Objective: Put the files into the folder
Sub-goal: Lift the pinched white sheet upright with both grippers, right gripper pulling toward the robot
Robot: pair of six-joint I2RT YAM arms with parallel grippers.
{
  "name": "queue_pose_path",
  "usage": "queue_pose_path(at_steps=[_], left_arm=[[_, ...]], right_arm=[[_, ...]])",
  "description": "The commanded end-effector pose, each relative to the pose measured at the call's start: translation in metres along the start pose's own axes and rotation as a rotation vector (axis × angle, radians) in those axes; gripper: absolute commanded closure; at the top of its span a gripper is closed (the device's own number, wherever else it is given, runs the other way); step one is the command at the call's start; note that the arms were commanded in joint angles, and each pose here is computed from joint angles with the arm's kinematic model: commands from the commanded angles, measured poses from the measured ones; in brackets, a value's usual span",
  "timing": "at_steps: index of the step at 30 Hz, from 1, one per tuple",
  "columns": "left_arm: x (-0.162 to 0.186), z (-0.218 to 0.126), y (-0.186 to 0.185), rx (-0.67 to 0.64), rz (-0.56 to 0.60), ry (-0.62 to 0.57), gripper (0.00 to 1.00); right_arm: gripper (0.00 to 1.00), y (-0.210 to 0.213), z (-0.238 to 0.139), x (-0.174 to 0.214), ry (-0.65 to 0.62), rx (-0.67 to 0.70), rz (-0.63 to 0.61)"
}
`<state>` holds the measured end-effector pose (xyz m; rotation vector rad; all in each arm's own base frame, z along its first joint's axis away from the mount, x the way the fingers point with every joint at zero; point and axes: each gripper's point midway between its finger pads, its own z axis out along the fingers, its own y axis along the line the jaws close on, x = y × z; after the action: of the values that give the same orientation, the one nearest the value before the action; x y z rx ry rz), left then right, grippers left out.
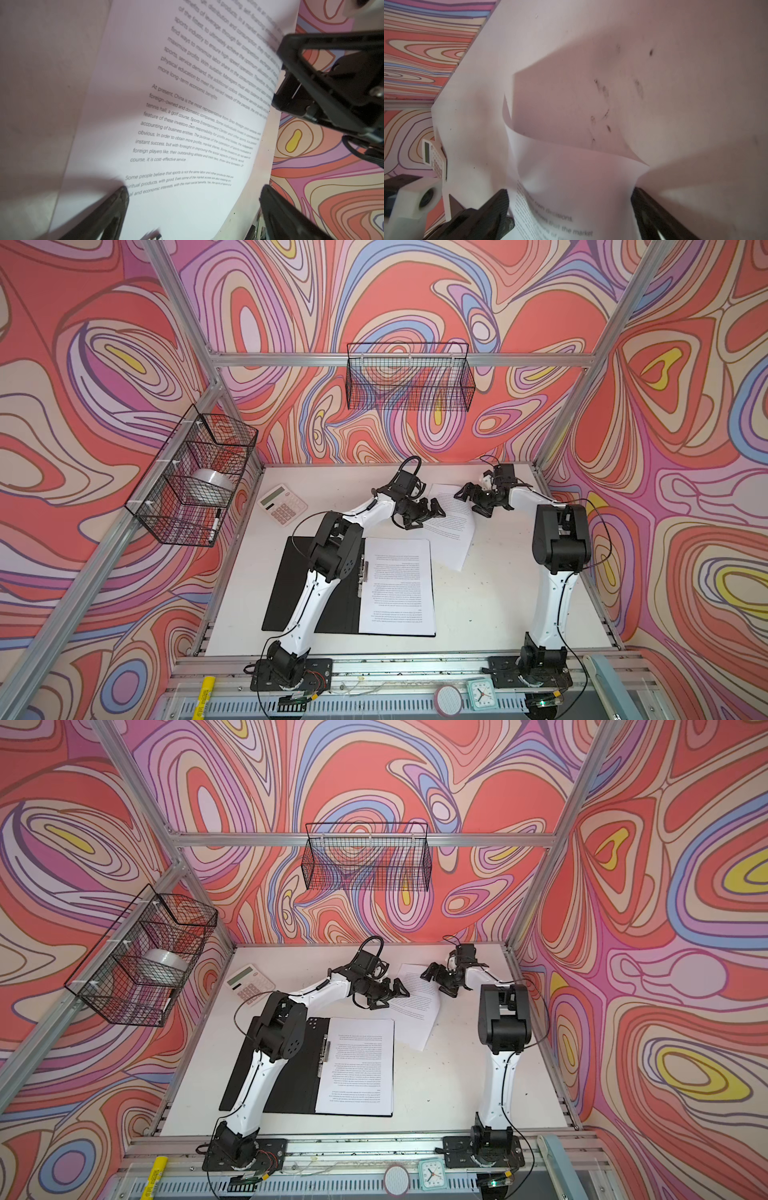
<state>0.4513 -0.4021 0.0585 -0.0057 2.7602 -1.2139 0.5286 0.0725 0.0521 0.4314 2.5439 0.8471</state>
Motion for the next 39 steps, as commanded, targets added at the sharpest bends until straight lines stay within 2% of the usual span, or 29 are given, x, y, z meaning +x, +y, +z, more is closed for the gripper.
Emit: queue_pose_path(at_steps=[1, 14, 29, 34, 39], left_arm=[[0.008, 0.015, 0.029, -0.044, -0.061, 0.029, 0.01], [0.008, 0.016, 0.042, -0.081, -0.088, 0.022, 0.01], [0.006, 0.014, 0.053, -0.084, -0.114, 0.024, 0.02], [0.008, 0.014, 0.054, -0.076, -0.121, 0.025, 0.02], [0.009, 0.015, 0.055, -0.068, -0.131, 0.025, 0.02]], right_arm=[[0.02, 0.010, -0.009, 0.021, 0.045, -0.065, 0.074], [0.02, 0.046, -0.043, 0.026, -0.012, -0.245, 0.145], [0.02, 0.036, -0.068, 0.054, -0.116, -0.262, 0.266], [0.06, 0.024, -0.062, 0.062, -0.131, -0.253, 0.324], [0.13, 0.014, -0.069, 0.069, -0.208, -0.248, 0.403]])
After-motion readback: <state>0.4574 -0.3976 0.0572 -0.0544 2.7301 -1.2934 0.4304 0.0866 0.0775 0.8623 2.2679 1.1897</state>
